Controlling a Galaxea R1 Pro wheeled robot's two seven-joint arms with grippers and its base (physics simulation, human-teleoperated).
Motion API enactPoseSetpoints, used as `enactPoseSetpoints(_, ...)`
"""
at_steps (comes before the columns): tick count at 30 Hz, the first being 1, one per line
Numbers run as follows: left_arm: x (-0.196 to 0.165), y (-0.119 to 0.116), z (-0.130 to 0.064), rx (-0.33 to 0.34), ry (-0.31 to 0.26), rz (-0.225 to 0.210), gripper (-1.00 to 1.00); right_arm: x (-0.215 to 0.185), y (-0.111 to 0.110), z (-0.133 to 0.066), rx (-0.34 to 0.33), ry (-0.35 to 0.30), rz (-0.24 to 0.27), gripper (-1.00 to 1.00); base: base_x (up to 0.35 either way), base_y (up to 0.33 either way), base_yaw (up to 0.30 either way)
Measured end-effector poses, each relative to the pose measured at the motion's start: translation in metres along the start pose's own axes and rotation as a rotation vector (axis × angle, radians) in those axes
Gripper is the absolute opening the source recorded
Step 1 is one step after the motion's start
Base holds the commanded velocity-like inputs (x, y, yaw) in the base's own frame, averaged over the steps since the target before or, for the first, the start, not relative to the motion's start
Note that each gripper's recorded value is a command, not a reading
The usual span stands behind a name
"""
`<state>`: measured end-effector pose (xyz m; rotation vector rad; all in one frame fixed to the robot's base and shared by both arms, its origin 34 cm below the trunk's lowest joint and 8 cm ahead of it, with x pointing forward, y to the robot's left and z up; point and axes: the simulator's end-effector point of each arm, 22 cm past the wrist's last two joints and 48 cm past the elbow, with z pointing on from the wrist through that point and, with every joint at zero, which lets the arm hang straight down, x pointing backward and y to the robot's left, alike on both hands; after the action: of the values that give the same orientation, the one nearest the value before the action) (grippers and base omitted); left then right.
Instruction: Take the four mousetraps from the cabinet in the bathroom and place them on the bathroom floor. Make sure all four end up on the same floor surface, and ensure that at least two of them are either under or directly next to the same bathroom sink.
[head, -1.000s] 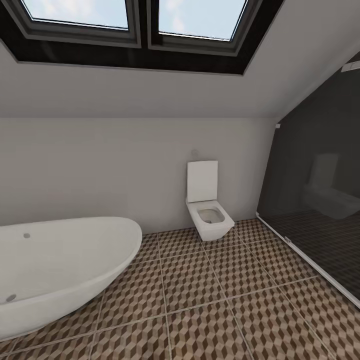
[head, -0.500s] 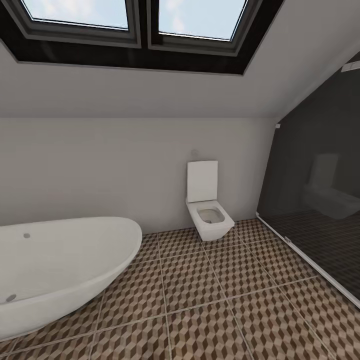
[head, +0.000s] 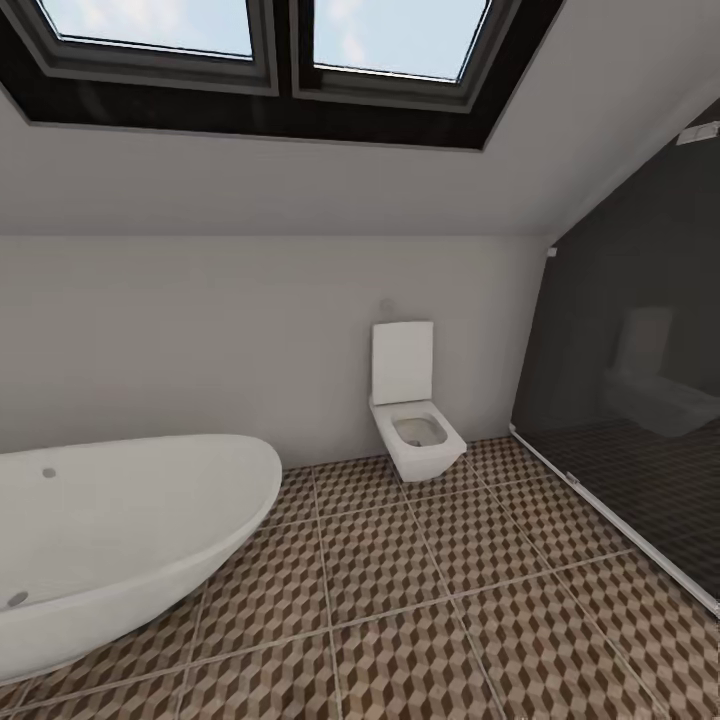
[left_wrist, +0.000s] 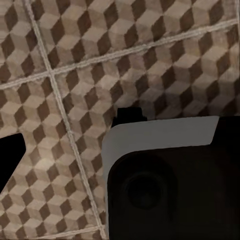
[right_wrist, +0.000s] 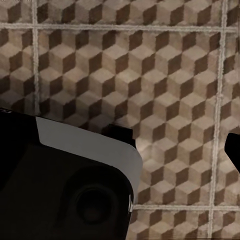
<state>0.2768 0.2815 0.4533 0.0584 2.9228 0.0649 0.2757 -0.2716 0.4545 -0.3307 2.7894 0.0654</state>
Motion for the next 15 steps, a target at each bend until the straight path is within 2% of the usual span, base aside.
enactPoseSetpoints(15, -0.0006, -0.0012, 0.0000, 0.017, -0.003, 0.012, 1.00, 0.0000, 0.0006, 0.0000, -0.001, -0.001, 0.001, 1.00, 0.000, 0.000, -0.281)
